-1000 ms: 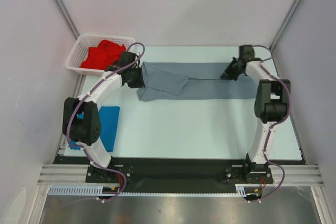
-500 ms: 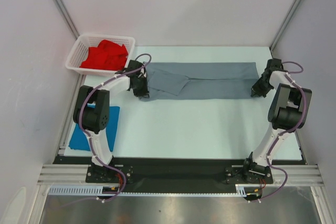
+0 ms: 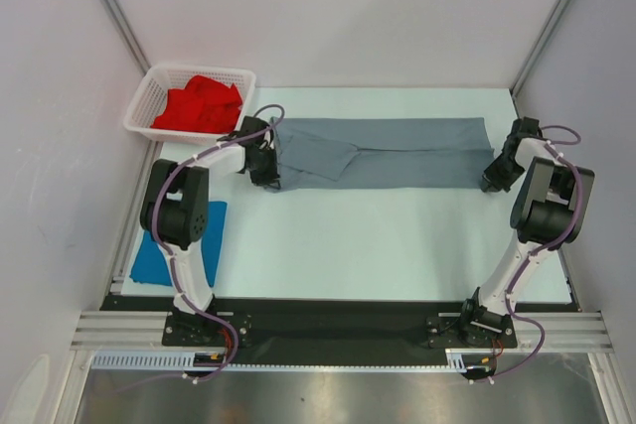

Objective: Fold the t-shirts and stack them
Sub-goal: Fold the tshirt

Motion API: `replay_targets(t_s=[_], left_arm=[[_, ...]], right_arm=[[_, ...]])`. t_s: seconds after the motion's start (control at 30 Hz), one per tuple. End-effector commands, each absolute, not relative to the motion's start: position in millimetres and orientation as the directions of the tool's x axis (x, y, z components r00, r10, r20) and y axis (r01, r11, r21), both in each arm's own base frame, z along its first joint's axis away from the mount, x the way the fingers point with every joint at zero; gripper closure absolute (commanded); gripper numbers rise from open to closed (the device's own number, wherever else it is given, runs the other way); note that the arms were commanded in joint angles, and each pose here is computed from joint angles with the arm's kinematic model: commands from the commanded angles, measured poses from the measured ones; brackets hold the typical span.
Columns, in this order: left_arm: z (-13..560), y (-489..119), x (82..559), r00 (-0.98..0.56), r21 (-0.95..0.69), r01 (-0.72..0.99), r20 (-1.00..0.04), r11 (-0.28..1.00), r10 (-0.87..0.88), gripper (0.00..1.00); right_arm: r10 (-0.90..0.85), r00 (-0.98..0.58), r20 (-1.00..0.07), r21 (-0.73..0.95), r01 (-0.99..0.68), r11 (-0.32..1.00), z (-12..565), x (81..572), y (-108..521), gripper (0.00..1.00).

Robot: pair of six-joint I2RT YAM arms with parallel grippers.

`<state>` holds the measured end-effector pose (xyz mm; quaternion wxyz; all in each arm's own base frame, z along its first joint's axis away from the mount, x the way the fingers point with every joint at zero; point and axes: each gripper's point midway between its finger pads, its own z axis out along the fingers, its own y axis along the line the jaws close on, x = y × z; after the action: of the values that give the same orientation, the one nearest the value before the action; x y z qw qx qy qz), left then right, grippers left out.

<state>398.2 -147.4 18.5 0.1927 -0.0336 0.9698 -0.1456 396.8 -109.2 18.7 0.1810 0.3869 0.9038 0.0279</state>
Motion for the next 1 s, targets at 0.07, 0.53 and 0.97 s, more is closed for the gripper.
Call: replay_targets(t_s=[0.07,0.53,0.97], left_arm=[[53.3,-127.4,400.1,-0.893,-0.239,-0.021,-0.431,0.971,-0.126,0.89],[72.6,-145.8,412.9,-0.881,-0.327,0.026,-0.454,0.945,-0.133,0.89],[11.6,-131.3,400.1,-0.933,-0.323,-0.080,-0.309,0.943,-0.185,0.92]], right_arm=[[0.695,-0.625,-0.355,-0.008,0.745,0.667,49.5,357.6,-149.5,0.86],[0.693,-0.565,-0.449,0.175,0.705,0.688,89.2,414.2,-147.2,0.84],[0.727,-0.585,-0.358,0.072,0.759,0.647,18.6,404.1,-162.8,0.84]])
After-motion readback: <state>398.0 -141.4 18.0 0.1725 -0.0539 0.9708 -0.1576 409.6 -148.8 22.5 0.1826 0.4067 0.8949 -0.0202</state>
